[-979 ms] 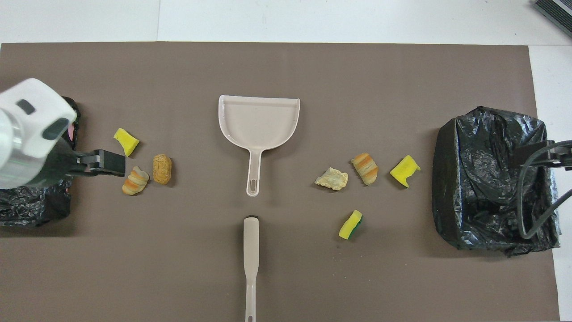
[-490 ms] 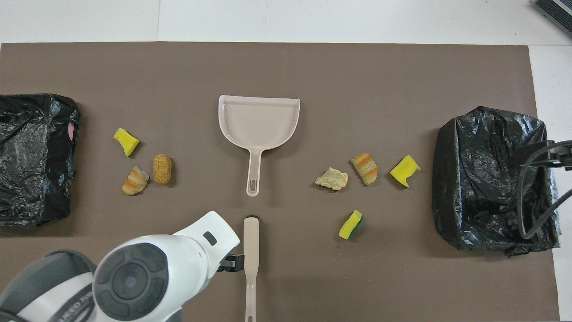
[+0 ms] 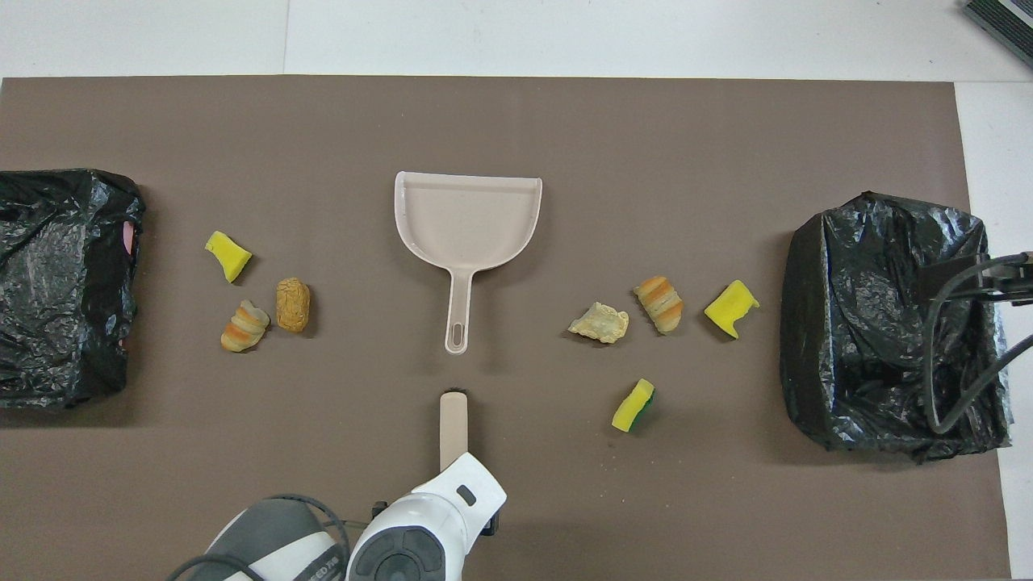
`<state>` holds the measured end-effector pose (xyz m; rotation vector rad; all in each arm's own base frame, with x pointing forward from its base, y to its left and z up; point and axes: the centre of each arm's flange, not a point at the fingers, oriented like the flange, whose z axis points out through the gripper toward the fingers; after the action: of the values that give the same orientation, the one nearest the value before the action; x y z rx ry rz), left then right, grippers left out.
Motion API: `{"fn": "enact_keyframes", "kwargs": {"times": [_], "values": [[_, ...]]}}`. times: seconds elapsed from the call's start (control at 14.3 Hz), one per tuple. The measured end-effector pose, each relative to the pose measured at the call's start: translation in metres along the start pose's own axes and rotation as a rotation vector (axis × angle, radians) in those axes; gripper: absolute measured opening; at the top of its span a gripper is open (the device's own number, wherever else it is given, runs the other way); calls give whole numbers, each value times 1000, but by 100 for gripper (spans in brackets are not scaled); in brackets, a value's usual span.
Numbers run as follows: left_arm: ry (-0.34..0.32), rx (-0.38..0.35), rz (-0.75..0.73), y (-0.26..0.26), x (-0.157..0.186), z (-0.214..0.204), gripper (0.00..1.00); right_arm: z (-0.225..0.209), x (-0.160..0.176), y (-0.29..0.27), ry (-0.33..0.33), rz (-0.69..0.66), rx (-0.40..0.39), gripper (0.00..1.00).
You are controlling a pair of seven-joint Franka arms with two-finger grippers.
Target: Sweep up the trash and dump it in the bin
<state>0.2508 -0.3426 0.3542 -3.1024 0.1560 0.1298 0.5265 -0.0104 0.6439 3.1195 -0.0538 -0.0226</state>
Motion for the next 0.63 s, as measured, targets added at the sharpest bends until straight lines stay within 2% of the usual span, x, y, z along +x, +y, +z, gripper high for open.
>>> {"fn": "enact_keyframes", "kwargs": {"times": [0.35, 0.63], "values": [[13, -3, 3, 21, -29, 12, 100, 12, 7, -15, -23, -27, -1, 100], [12, 1, 14, 27, -39, 14, 100, 43, 26, -41, -65, -63, -1, 100]]}}
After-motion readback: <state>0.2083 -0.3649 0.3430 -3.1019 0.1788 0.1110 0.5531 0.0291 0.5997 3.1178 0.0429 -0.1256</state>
